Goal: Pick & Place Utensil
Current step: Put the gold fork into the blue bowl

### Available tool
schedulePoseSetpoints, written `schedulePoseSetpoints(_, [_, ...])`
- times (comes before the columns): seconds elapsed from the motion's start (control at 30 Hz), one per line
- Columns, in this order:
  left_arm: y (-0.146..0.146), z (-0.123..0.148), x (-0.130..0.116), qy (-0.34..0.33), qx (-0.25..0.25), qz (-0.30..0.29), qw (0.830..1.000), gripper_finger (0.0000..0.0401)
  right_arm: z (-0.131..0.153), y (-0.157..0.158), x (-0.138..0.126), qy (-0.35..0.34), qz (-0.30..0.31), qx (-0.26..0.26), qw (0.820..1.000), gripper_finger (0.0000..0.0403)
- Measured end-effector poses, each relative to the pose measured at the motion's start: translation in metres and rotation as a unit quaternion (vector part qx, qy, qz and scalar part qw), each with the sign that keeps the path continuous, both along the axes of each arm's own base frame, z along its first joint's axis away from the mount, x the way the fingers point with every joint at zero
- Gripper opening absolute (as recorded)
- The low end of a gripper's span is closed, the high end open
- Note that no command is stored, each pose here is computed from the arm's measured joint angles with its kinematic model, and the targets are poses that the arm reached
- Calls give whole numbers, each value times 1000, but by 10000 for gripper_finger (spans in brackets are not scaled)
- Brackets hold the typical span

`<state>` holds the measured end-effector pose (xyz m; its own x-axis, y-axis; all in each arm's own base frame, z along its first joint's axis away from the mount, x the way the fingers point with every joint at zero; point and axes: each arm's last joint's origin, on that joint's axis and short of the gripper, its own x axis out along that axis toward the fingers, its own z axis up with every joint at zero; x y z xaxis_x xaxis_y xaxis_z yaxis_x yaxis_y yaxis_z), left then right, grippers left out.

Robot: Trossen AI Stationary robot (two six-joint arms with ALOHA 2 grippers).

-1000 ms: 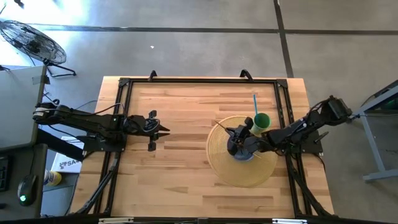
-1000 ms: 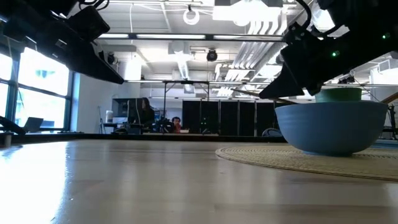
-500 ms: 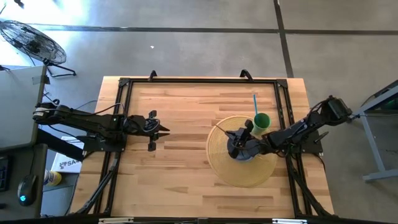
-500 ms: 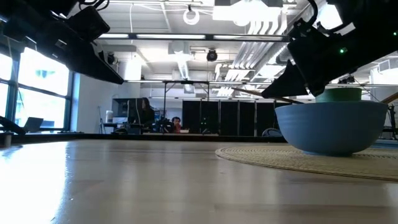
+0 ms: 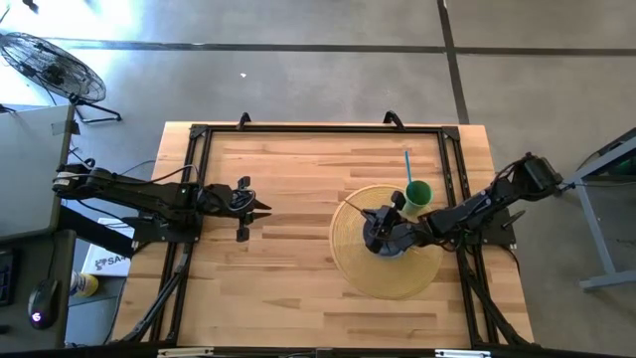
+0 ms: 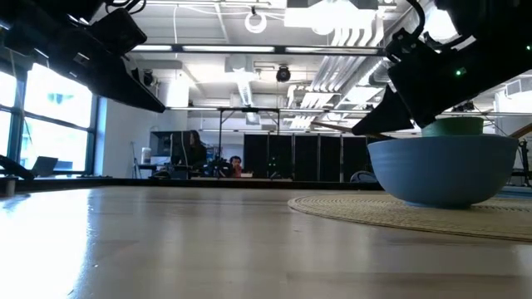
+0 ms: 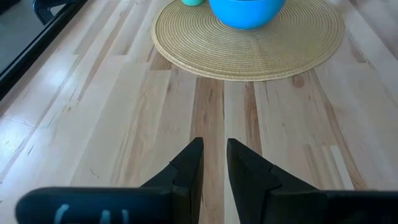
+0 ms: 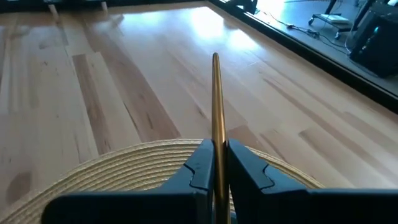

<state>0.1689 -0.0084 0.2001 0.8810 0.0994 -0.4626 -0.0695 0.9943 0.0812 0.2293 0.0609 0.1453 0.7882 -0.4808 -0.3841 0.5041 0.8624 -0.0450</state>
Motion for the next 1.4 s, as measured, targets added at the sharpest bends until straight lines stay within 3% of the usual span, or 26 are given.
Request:
schedulePoseSetpoints(0.17, [0, 0, 0, 0, -2, 1, 1000, 66, 0, -5, -1, 17, 5, -1, 1000, 23])
schedulePoseSetpoints(0.53, [0, 0, 0, -1, -3, 2, 1000, 66, 43, 0, -18, -38, 85, 7, 996, 23])
schedulePoseSetpoints(1.03, [0, 0, 0, -1, -3, 2, 1000, 66, 13, -4, -6, 20, 64, 19, 998, 23])
schedulePoseSetpoints(1.4, [0, 0, 0, -1, -3, 2, 1000, 66, 6, -3, -4, 23, 51, 44, 997, 23])
